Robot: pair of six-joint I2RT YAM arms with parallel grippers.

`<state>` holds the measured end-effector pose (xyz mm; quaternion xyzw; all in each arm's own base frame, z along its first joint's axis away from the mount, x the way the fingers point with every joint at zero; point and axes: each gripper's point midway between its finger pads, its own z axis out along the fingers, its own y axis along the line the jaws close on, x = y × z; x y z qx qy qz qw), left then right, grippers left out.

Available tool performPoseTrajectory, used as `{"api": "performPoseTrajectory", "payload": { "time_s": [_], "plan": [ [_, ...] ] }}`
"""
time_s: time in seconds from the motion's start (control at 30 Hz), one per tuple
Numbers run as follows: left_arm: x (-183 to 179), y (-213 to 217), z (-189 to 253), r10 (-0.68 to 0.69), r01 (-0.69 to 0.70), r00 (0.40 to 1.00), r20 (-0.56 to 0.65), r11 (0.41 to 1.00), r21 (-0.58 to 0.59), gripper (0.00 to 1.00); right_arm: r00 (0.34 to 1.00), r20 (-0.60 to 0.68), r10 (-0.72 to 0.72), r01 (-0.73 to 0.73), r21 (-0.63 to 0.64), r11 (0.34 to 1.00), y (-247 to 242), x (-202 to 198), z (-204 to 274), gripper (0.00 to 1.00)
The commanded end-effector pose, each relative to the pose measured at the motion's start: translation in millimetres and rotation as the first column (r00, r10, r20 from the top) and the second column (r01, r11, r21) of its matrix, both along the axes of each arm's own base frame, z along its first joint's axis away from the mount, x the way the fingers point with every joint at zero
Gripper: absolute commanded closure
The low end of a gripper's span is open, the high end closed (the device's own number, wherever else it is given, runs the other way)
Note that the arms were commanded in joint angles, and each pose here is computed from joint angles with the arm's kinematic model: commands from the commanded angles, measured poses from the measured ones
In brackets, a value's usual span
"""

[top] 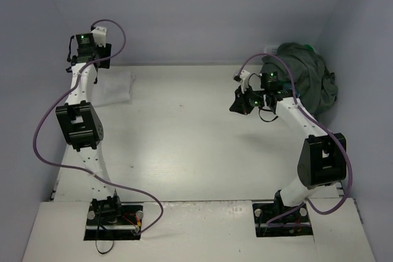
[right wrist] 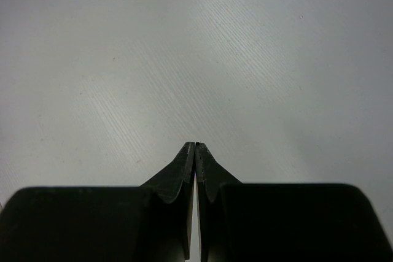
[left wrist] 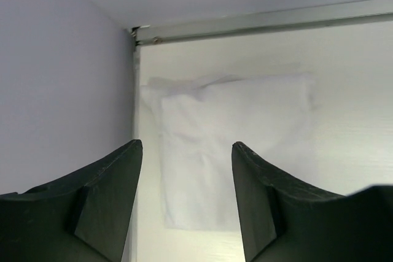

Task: Fold and stack the t-shirts
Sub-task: Put the neatly folded tshirt into the corner of the board with the left arm

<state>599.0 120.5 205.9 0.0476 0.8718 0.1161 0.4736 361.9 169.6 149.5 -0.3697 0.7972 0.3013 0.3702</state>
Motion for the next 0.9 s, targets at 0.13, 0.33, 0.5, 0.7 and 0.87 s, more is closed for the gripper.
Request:
{"api": "performPoseTrajectory", "payload": {
  "time_s": [0.13,0.33,0.5,0.7,0.87],
  "plan": [
    [-31.6,-54.7,4.9,-0.130,0.123,0.990,-0.048,0.985,-0.119,0.45,0.998,0.068,0.018,-0.021,0.034,0.999,3.8,0.9,22.9,1.00],
    [-26.7,-49.8,-37.5,-0.118,0.108,0.986,-0.117,0.990,-0.086,0.46,0.998,0.067,0.021,-0.023,0.039,0.999,3.3,-1.3,23.9,1.00],
    [-22.3,-44.3,-74.6,-0.104,0.093,0.979,-0.176,0.993,-0.068,0.46,0.998,0.065,0.020,-0.022,0.042,0.999,1.3,-0.8,23.3,1.00],
    [-28.4,-48.8,-109.8,-0.115,0.092,0.964,-0.239,0.990,-0.105,0.46,0.998,0.054,0.023,-0.025,0.038,0.999,1.7,-0.2,18.4,1.00],
    [-36.9,-54.2,-128.6,-0.132,0.096,0.949,-0.286,0.986,-0.137,0.46,0.998,0.051,0.023,-0.025,0.037,0.999,1.9,1.5,17.3,1.00]
  ]
}}
